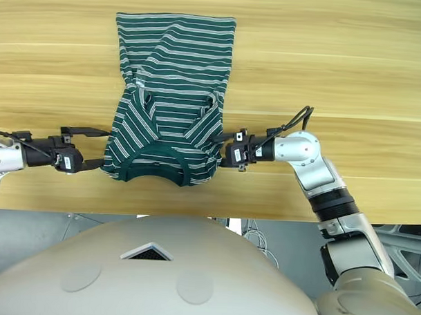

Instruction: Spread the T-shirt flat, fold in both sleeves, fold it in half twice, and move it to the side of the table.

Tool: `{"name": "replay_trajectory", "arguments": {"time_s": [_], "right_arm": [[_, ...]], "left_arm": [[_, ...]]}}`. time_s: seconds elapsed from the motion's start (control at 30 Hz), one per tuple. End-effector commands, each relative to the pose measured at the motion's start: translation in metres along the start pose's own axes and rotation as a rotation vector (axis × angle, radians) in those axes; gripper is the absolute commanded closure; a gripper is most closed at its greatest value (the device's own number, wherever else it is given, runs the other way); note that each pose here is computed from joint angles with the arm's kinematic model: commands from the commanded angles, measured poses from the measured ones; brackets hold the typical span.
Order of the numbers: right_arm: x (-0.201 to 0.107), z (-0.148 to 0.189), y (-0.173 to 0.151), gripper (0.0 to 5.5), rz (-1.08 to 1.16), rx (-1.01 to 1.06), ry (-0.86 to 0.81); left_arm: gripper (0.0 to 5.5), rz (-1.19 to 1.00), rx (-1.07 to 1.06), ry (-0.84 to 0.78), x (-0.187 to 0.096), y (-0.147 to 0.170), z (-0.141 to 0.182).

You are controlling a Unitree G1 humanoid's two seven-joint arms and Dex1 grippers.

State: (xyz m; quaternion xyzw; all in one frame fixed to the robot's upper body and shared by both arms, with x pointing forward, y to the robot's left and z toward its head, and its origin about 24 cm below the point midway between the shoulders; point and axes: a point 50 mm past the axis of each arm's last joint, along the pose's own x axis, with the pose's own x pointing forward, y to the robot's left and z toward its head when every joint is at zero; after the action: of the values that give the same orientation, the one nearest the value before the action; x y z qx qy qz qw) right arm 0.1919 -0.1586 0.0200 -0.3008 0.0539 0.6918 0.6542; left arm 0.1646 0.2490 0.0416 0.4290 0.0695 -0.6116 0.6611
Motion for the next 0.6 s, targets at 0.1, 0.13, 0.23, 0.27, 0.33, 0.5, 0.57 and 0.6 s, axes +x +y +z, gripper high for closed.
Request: {"name": "replay_trajectory", "arguments": {"time_s": [0.1, 0.13, 0.23, 0.27, 0.33, 0.5, 0.57, 0.6], "right_arm": [[-0.002, 0.002, 0.005, 4.15, 0.011, 0.005, 0.007], [-0.001, 0.003, 0.005, 4.31, 0.010, 0.005, 0.002], [-0.001, 0.005, 0.003, 4.92, 0.001, 0.002, -0.006], [-0.001, 0.005, 0.002, 5.03, -0.003, 0.001, -0.008], [-0.001, 0.007, 0.002, 5.31, -0.006, -0.001, -0.012], [0.001, 0.009, 0.000, 5.44, -0.013, -0.003, -0.020], [0.001, 0.009, -0.001, 5.44, -0.016, -0.003, -0.021], [0.001, 0.009, -0.002, 5.44, -0.017, -0.004, -0.021]], "left_arm": [[2.14, -0.111, 0.014, 0.022, 0.019, -0.022, -0.014], [2.33, -0.107, 0.001, 0.009, 0.021, -0.024, -0.014], [2.91, -0.112, -0.063, -0.035, 0.026, -0.037, -0.014], [3.03, -0.119, -0.079, -0.048, 0.027, -0.040, -0.013], [3.30, -0.135, -0.105, -0.073, 0.029, -0.046, -0.010], [4.23, -0.153, -0.144, -0.099, 0.032, -0.056, -0.007], [4.59, -0.153, -0.161, -0.106, 0.034, -0.060, -0.007], [4.82, -0.153, -0.168, -0.111, 0.036, -0.061, -0.007]]}}
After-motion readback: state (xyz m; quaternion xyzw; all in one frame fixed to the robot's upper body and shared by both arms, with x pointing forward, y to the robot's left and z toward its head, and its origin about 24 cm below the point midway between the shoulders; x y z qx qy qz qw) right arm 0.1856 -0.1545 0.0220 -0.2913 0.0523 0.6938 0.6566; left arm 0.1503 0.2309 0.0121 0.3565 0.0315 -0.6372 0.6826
